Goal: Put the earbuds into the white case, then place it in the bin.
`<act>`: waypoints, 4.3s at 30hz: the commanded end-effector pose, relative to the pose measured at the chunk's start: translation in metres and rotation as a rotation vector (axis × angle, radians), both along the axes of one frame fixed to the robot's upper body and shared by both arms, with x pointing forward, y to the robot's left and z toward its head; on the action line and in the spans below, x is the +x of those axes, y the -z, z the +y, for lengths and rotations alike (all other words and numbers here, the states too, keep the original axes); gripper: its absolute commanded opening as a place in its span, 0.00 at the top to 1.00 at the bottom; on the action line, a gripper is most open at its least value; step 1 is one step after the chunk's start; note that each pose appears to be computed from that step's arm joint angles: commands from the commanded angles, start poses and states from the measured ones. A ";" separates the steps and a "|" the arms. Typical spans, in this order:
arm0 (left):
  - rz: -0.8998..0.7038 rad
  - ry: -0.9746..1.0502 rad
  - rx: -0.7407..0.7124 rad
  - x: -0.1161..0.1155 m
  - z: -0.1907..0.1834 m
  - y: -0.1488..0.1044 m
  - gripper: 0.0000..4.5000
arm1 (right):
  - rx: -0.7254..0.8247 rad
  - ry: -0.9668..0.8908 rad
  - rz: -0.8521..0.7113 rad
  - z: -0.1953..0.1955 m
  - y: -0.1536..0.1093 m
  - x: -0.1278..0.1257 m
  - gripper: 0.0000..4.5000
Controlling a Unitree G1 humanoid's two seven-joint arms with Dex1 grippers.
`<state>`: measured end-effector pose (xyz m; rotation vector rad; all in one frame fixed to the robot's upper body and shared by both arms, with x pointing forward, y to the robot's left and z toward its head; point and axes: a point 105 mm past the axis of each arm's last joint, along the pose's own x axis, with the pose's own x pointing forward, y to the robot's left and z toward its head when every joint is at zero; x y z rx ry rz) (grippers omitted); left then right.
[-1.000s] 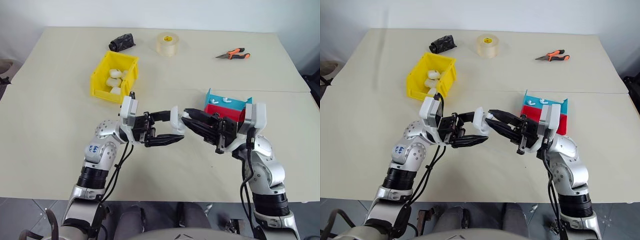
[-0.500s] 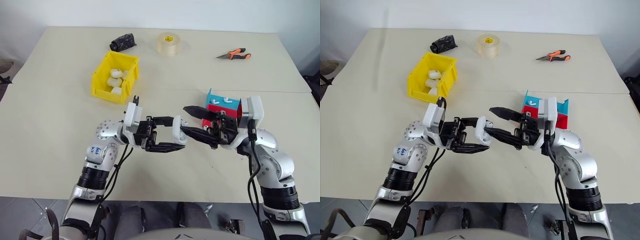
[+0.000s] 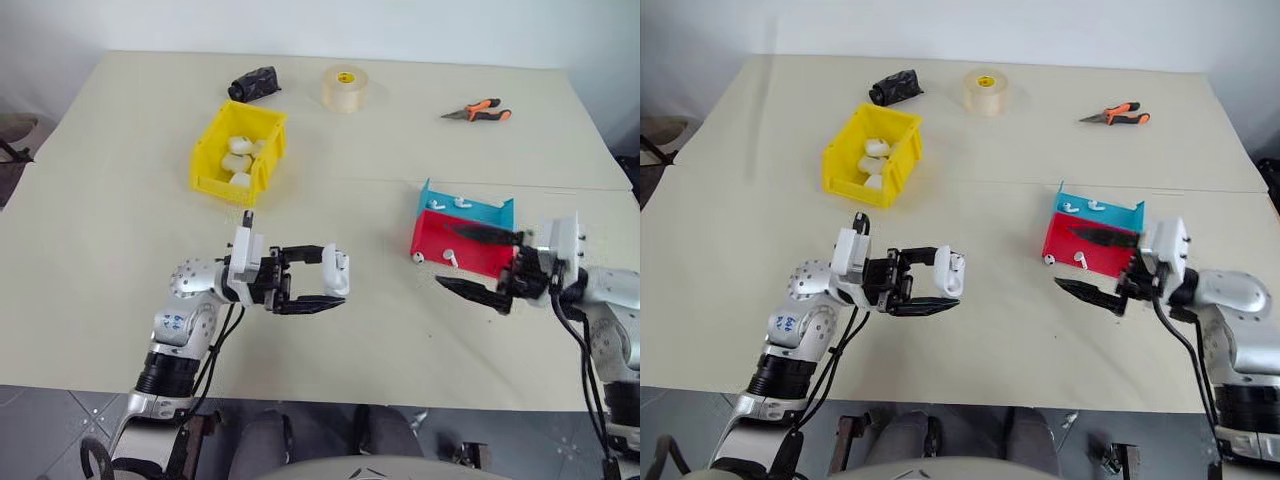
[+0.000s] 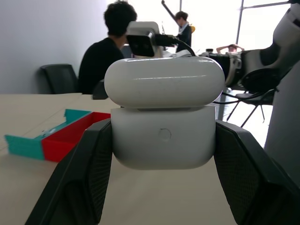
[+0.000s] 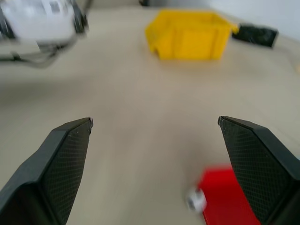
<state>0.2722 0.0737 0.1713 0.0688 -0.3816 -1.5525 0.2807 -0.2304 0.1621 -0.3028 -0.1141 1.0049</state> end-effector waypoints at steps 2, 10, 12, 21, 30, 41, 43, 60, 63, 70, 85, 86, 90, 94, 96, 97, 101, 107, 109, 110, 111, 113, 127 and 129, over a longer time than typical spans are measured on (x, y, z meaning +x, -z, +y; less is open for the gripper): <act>-0.071 -0.036 -0.021 -0.001 0.001 -0.008 0.38 | -0.041 0.115 -0.102 -0.027 -0.005 -0.003 0.00; -0.091 -0.020 -0.016 -0.004 -0.006 -0.004 0.38 | -0.088 0.165 -0.009 -0.025 -0.012 0.018 0.00; -0.099 -0.011 -0.014 -0.005 -0.009 -0.004 0.38 | -0.130 0.165 0.033 -0.022 -0.024 0.031 0.00; -0.115 0.017 -0.022 -0.007 -0.019 0.000 0.38 | -0.396 0.203 0.169 -0.022 -0.068 0.095 0.00; -0.140 0.031 -0.038 -0.007 -0.029 -0.003 0.38 | -0.750 0.289 0.142 -0.021 -0.061 0.141 0.00; -0.152 -0.018 -0.041 -0.010 -0.025 -0.007 0.38 | -0.785 0.254 0.150 0.008 -0.038 0.154 0.00; -0.151 -0.023 -0.040 -0.011 -0.024 -0.007 0.38 | -0.785 0.237 0.165 0.012 -0.034 0.153 0.00; -0.157 -0.030 -0.038 -0.010 -0.025 -0.014 0.38 | -0.869 0.187 0.289 0.008 -0.023 0.144 0.00; -0.158 -0.032 -0.042 -0.010 -0.025 -0.014 0.38 | -0.868 0.195 0.287 0.009 -0.021 0.145 0.00; -0.158 -0.038 -0.046 -0.010 -0.026 -0.015 0.38 | -0.890 0.187 0.296 0.009 -0.016 0.144 0.00; -0.159 -0.034 -0.048 -0.009 -0.028 -0.016 0.38 | -0.889 0.183 0.325 0.007 -0.011 0.142 0.43; -0.159 -0.034 -0.048 -0.009 -0.028 -0.017 0.38 | -0.893 0.187 0.324 0.006 -0.011 0.142 0.43; -0.160 -0.033 -0.049 -0.008 -0.028 -0.017 0.38 | -0.904 0.196 0.325 0.003 -0.011 0.142 0.43; -0.160 -0.033 -0.050 -0.008 -0.028 -0.017 0.38 | -0.898 0.183 0.341 0.004 -0.008 0.140 0.55; -0.161 -0.034 -0.051 -0.008 -0.027 -0.018 0.38 | -0.898 0.187 0.343 0.004 -0.007 0.140 0.70; -0.161 -0.034 -0.050 -0.008 -0.027 -0.018 0.38 | -0.895 0.190 0.342 0.004 -0.007 0.141 0.76; -0.161 -0.035 -0.049 -0.008 -0.027 -0.018 0.38 | -0.895 0.196 0.346 0.003 -0.007 0.141 0.76; -0.162 -0.035 -0.048 -0.008 -0.026 -0.018 0.38 | -0.896 0.183 0.357 0.003 -0.006 0.139 0.80; -0.162 -0.035 -0.048 -0.008 -0.026 -0.018 0.38 | -0.888 0.177 0.357 0.004 -0.005 0.139 0.87; -0.162 -0.034 -0.048 -0.008 -0.027 -0.018 0.38 | -0.880 0.187 0.345 0.005 -0.007 0.140 0.88; -0.162 -0.034 -0.048 -0.008 -0.027 -0.018 0.38 | -0.861 0.200 0.331 0.005 -0.008 0.142 0.88; -0.163 -0.033 -0.047 -0.008 -0.027 -0.018 0.38 | -0.835 0.209 0.318 0.006 -0.012 0.143 0.88; -0.139 -0.030 -0.051 -0.002 -0.019 -0.019 0.38 | -0.225 -0.165 0.301 0.030 -0.078 0.094 0.88; -0.128 -0.023 -0.050 0.000 -0.018 -0.018 0.38 | -0.107 -0.241 0.312 0.042 -0.081 0.077 0.88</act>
